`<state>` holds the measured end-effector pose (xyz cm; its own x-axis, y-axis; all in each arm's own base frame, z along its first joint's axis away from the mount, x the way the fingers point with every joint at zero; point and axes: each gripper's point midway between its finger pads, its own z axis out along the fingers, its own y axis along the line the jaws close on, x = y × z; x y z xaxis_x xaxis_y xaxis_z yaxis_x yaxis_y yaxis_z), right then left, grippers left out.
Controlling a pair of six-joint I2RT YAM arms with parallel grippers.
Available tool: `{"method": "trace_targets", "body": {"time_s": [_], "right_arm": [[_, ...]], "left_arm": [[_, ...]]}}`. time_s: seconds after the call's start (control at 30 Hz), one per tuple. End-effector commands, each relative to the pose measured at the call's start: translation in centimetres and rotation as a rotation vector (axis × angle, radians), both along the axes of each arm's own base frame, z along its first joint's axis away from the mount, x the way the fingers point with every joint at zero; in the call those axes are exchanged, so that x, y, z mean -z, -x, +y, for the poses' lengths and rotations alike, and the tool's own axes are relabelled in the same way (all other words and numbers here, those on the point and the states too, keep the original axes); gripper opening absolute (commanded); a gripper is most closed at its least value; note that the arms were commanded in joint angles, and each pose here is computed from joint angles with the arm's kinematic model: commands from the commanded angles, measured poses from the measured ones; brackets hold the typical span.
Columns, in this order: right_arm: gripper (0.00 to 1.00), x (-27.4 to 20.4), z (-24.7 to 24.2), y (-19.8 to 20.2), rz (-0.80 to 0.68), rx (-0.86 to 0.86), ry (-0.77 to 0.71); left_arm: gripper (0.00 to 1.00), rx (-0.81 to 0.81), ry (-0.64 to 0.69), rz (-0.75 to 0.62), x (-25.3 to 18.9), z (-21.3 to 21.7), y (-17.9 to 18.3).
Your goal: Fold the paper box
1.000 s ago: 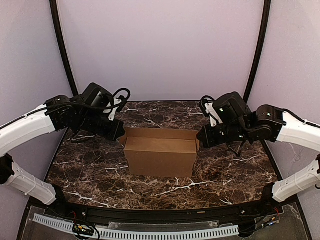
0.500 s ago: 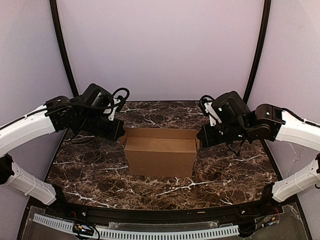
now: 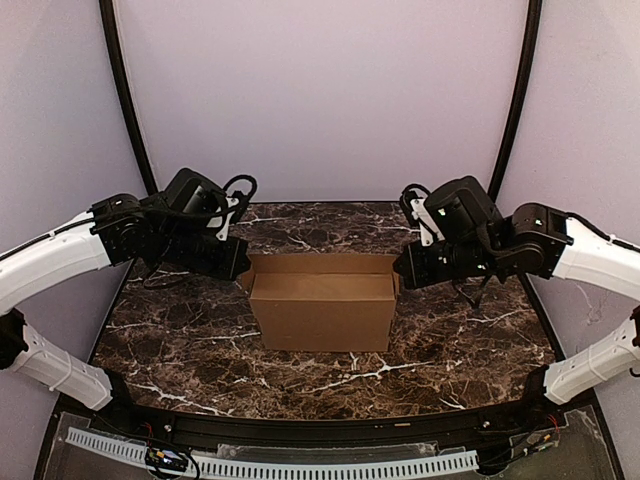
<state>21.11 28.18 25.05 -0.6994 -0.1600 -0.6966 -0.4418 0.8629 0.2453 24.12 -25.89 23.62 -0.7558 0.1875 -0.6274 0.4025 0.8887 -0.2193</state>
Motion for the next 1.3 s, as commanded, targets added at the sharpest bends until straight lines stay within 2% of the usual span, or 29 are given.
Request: {"method": "trace_targets", "body": {"time_s": [0.0, 0.63, 1.27], "right_arm": [[0.0, -2.8, 2.9, -0.1, -0.028, -0.047, -0.139], [0.0, -2.0, 3.5, 0.2, -0.045, -0.072, -0.149], [0.0, -1.7, 2.4, 0.8, -0.064, -0.068, -0.168]], "left_arm": [[0.01, 0.088, 0.139, 0.013, -1.6, -3.1, 1.2], [0.01, -0.012, 0.231, 0.03, -2.0, -3.4, 0.5], [0.01, -0.072, 0.227, 0.06, -0.2, -3.4, 0.0]]}}
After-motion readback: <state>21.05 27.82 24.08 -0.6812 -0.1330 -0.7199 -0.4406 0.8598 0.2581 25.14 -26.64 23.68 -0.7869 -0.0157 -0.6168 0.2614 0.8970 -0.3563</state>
